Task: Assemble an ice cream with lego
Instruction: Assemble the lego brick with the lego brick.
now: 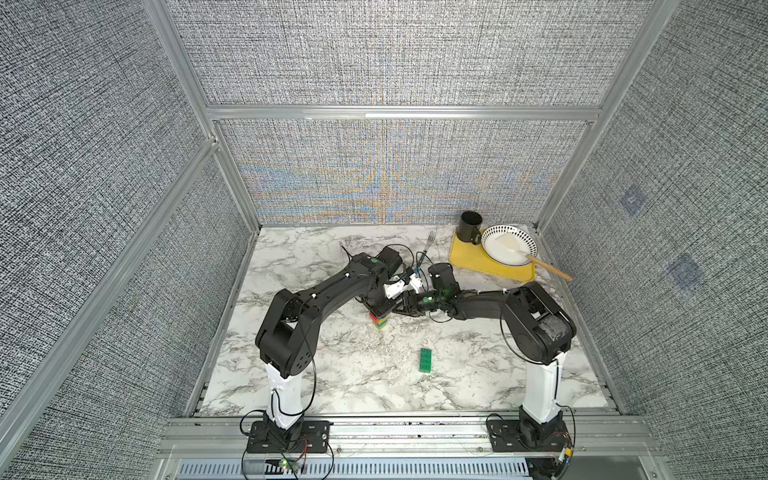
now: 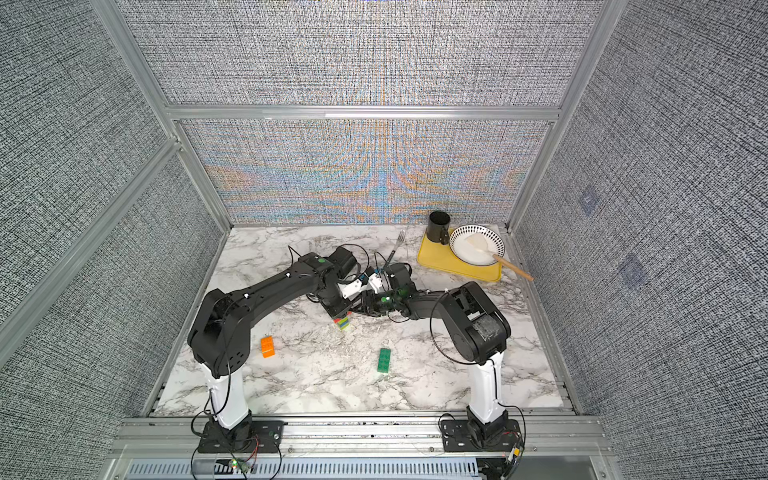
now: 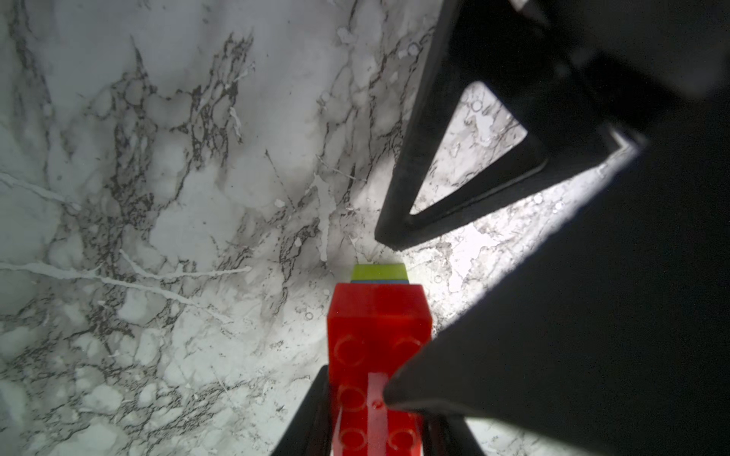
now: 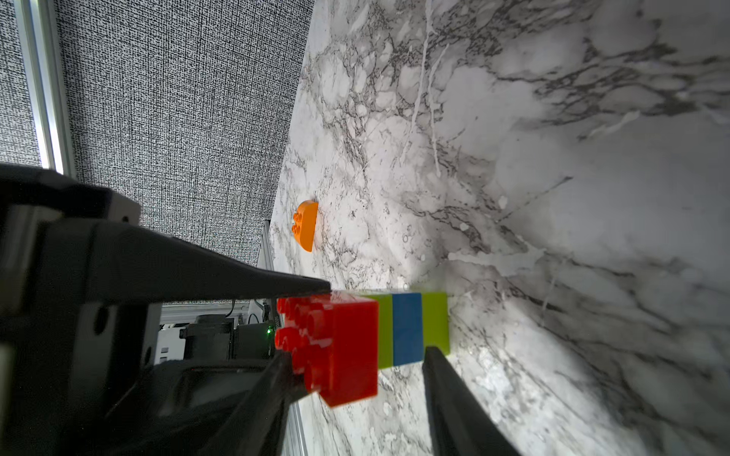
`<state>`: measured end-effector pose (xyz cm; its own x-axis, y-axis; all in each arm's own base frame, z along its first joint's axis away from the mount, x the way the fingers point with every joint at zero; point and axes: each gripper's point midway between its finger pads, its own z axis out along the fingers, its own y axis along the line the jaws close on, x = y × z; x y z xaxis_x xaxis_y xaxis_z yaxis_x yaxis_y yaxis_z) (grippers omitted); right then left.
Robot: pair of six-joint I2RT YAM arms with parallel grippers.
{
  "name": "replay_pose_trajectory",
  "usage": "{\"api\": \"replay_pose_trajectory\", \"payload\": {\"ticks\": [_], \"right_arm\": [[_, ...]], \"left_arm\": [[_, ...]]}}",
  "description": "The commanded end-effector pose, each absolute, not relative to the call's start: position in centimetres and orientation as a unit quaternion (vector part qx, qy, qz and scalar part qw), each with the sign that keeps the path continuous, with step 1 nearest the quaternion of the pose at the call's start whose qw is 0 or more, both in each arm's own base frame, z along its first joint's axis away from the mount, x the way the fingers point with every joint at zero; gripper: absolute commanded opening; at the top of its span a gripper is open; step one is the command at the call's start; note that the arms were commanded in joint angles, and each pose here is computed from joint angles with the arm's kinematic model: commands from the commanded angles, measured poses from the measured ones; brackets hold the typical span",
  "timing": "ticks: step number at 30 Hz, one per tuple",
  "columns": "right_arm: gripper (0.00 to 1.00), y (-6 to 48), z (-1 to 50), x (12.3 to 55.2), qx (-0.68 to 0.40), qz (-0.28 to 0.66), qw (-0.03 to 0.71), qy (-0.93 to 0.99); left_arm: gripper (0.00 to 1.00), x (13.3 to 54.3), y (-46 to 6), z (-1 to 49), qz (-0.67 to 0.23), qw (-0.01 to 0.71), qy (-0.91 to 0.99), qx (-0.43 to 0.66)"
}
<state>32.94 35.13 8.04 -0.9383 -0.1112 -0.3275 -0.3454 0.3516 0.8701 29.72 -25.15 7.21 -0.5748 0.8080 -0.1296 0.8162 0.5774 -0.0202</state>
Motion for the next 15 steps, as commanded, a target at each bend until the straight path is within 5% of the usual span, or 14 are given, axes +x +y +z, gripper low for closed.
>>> {"api": "replay_pose_trajectory", "payload": {"ticks": [1, 15], "right_arm": [[0.51, 35.6, 8.4, 32.8, -0.152, 0.56, 0.107, 0.807], [0.41, 35.6, 8.2, 33.2, -0.144, 0.558, 0.109, 0.81]], "left_arm": [[0.02, 27.9, -24.6, 6.2, -0.042, 0.01, 0.887, 0.459], [0.02, 27.8, -24.7, 7.6, -0.047, 0.01, 0.9, 0.434]]}}
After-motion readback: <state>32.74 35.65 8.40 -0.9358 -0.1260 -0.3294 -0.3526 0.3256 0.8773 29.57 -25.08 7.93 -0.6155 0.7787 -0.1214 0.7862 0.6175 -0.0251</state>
